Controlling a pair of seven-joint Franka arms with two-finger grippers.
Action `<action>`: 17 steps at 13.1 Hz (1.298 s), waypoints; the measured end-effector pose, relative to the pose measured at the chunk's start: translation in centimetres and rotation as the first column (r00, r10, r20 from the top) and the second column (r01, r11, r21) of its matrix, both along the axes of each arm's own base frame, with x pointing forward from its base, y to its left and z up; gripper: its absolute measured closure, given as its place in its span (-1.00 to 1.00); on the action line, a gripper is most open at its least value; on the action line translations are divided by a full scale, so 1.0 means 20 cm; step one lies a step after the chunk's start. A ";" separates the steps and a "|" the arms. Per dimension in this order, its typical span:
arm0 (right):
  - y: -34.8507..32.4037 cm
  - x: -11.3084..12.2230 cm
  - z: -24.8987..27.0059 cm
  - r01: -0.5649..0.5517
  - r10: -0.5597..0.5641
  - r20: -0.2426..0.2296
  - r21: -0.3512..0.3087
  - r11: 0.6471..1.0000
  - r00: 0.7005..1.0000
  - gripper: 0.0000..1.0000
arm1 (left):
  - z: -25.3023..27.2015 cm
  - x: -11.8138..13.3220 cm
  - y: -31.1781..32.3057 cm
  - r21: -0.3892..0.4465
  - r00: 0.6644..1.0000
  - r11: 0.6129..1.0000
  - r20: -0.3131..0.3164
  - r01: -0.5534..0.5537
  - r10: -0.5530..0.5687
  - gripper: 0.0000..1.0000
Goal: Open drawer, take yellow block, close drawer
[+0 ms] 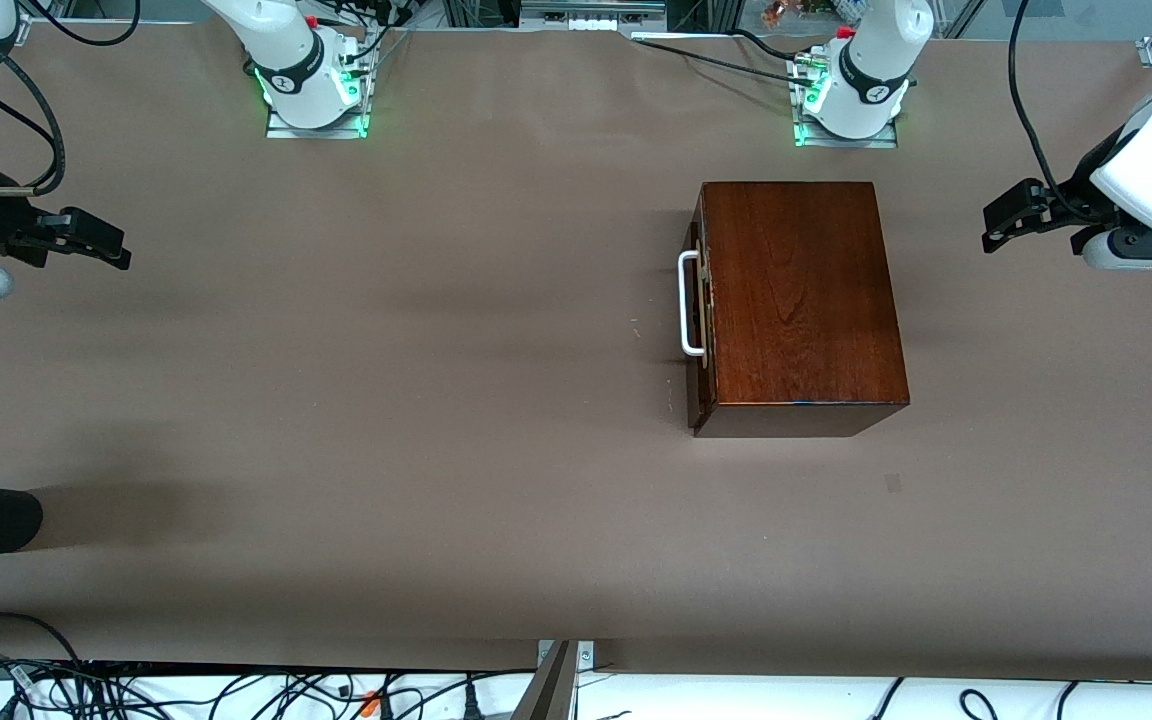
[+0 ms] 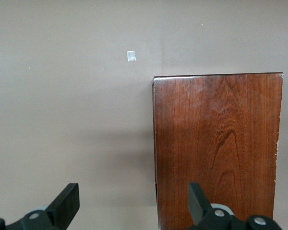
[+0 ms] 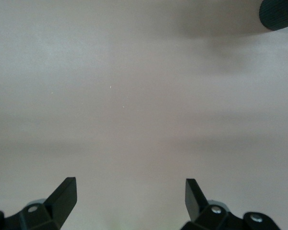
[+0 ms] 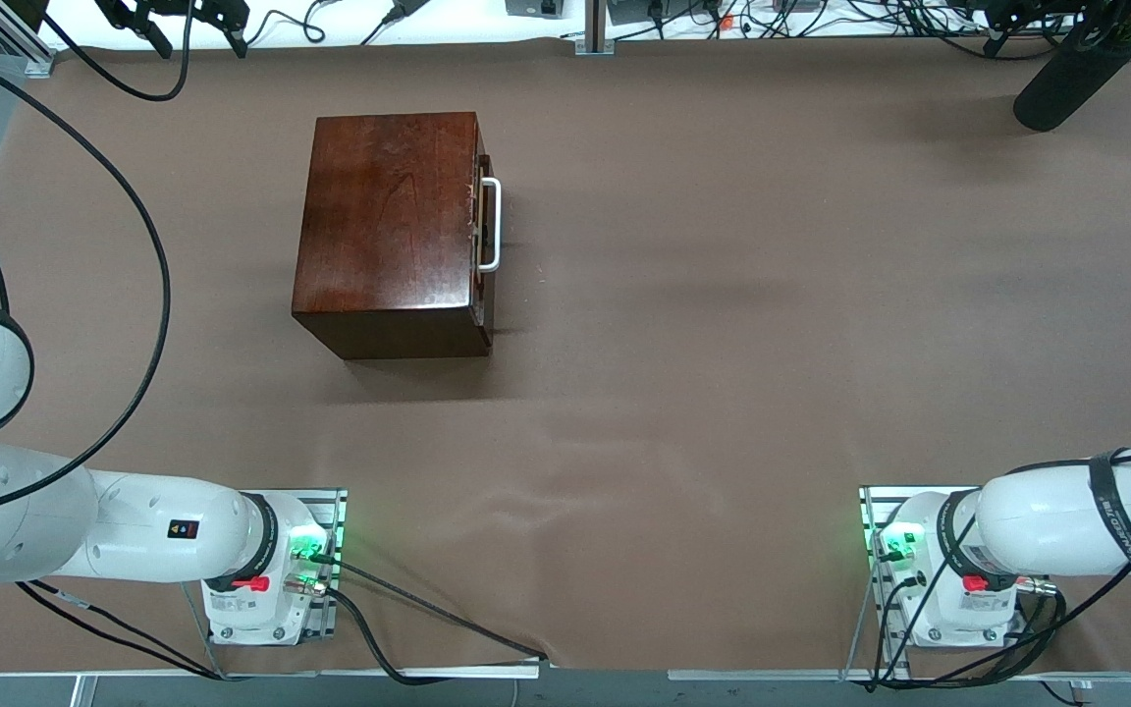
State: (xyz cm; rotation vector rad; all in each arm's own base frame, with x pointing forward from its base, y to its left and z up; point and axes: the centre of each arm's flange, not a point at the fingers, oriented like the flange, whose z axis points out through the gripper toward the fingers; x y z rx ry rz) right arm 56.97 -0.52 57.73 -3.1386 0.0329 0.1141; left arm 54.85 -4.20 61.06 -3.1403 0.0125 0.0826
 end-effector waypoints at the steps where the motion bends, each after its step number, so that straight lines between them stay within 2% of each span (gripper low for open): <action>1: 0.00 0.00 0.00 0.000 0.000 0.000 0.000 1.000 1.000 -1.00 | 0.00 -0.01 0.00 0.001 1.000 1.000 -0.011 0.000 0.000 -1.00; 6: 0.00 0.00 0.00 0.000 0.000 0.000 0.000 1.000 1.000 -1.00 | -0.04 -0.03 -0.01 -0.020 0.997 1.000 -0.071 -0.005 0.004 -1.00; 10: 0.00 0.00 0.00 0.000 0.000 0.000 0.000 1.000 1.000 -1.00 | -0.15 -0.02 -0.08 -0.032 0.988 0.999 -0.154 0.026 -0.031 -1.00; 13: 0.00 0.00 0.00 0.000 0.000 0.001 0.000 1.000 1.000 -1.00 | -0.33 0.00 -0.43 -0.042 0.964 0.988 -0.216 0.147 -0.153 -1.00; 15: 0.00 0.00 0.00 0.000 0.000 0.001 0.000 1.000 1.000 -1.00 | -0.50 0.05 -0.70 -0.060 0.954 0.975 -0.202 0.212 -0.220 -1.00; 17: 0.00 0.00 0.00 0.000 0.000 0.001 0.000 1.000 1.000 -1.00 | -0.63 0.06 -0.92 -0.069 0.953 0.970 -0.184 0.232 -0.241 -1.00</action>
